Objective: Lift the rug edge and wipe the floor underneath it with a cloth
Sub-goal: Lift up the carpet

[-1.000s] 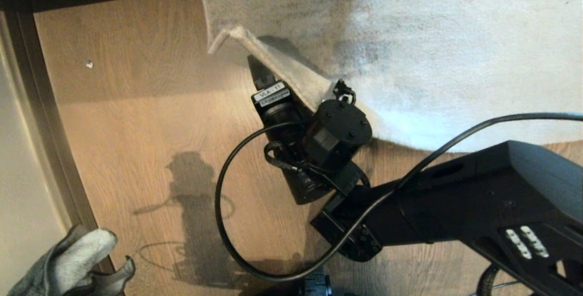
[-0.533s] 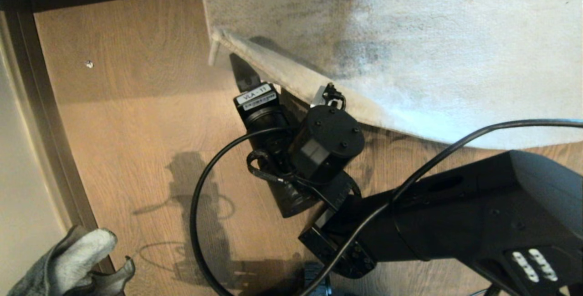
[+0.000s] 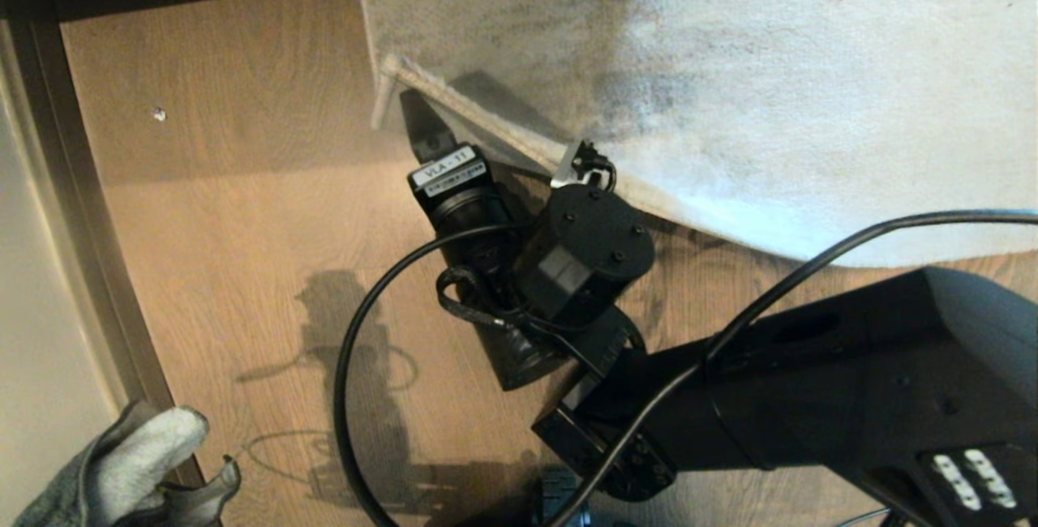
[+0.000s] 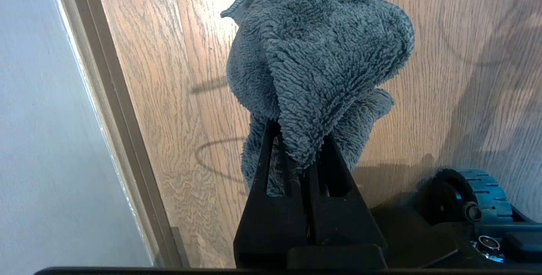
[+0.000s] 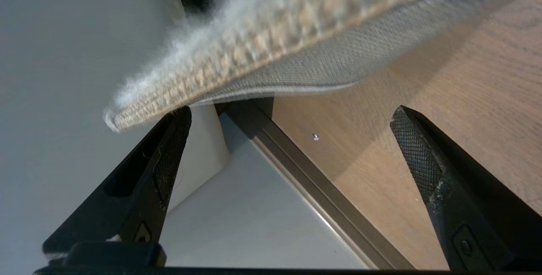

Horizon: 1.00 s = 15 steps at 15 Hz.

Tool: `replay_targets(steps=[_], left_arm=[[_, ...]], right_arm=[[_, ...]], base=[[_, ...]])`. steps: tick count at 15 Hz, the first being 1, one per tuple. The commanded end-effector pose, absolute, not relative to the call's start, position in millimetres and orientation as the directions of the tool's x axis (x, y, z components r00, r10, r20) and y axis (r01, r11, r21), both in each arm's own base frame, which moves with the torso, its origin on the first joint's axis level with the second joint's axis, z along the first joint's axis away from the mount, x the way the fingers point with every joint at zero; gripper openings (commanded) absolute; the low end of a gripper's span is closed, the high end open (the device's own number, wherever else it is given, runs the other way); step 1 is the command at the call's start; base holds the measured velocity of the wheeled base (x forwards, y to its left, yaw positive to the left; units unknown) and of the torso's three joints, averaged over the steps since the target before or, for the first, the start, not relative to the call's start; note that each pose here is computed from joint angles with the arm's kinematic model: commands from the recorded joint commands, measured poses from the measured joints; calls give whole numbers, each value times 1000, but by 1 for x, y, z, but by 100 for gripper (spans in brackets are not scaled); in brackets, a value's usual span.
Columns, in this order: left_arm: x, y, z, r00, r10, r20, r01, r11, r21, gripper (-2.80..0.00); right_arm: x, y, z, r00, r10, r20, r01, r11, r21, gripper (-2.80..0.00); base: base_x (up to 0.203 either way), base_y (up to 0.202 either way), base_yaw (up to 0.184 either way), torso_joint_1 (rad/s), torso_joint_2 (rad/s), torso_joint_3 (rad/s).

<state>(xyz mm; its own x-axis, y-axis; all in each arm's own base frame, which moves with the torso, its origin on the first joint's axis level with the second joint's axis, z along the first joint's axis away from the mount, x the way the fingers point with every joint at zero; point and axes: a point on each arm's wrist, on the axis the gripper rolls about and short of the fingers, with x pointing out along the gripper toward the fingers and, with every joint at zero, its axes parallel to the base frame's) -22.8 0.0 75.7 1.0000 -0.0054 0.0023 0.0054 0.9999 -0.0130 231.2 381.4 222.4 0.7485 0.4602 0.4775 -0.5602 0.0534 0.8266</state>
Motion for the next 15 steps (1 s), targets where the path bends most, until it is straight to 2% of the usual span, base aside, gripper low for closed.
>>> replay_targets(steps=[1, 15], left_arm=[[-23, 0, 76, 1000, -5, 3, 5, 1000, -14, -280], [-23, 0, 76, 1000, -6, 3, 6, 1000, -14, -280]], right_arm=[[232, 380, 223, 749, 453, 483, -562, 49, 825, 0], [228, 380, 192, 773, 499, 392, -520, 143, 842, 0]], base=[[0, 0, 0, 0, 0, 0], [0, 0, 0, 0, 0, 0]])
